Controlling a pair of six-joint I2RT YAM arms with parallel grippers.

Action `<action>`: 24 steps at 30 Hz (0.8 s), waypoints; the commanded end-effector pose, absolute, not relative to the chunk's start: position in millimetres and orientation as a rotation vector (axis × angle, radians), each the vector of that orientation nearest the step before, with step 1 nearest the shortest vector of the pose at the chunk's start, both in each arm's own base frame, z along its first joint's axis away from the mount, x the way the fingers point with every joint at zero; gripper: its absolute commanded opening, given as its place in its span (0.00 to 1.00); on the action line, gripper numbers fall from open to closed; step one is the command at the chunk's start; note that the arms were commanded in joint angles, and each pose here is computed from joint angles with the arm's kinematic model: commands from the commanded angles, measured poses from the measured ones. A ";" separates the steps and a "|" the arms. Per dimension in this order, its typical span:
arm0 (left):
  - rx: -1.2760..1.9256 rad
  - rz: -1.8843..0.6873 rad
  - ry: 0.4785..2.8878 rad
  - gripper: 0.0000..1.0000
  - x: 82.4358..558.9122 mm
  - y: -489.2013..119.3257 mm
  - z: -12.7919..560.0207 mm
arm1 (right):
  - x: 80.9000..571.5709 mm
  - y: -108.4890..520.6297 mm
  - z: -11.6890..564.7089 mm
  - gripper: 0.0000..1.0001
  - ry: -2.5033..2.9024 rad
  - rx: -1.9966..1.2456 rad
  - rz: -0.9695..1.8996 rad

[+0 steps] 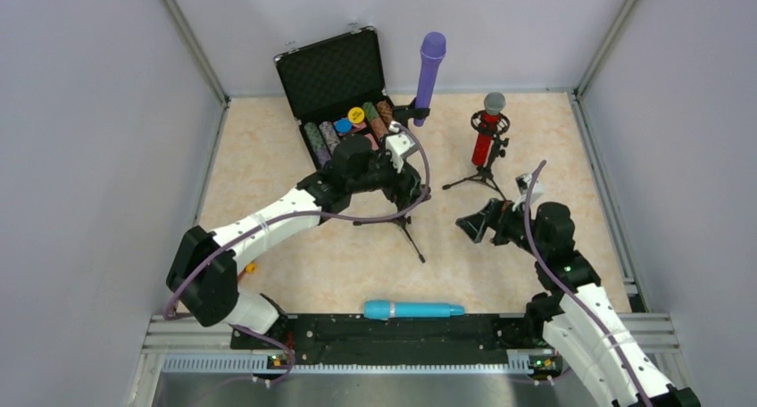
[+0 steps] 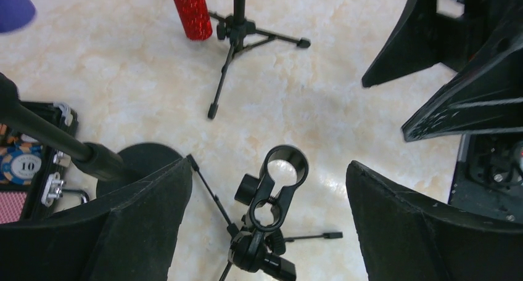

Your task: Attach the microphones to the stand

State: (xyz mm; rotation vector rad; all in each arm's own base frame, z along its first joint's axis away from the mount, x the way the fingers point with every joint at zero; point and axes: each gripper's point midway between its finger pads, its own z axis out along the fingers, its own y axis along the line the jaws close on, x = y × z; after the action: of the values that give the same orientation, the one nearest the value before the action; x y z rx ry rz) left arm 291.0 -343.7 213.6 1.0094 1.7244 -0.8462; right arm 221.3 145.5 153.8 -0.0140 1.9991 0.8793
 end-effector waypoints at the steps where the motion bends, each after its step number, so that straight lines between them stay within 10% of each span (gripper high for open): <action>1: 0.918 -0.979 1.488 0.99 279.8 -354.1 290.9 | 228.9 144.2 167.1 0.99 1.943 -0.040 0.859; 15: 0.671 -1.076 1.306 0.99 262.5 -329.8 383.5 | 226.5 143.2 165.9 0.99 1.959 -0.064 0.843; 24: 0.252 -0.799 1.488 0.99 279.5 -244.8 347.2 | 221.8 144.4 166.4 0.99 1.972 -0.072 0.858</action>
State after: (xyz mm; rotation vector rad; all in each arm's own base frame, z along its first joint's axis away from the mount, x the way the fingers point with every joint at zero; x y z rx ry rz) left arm 259.3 -289.1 368.4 0.5146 1.3836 -0.9624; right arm 219.3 143.3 147.6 -0.0461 2.0190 0.8501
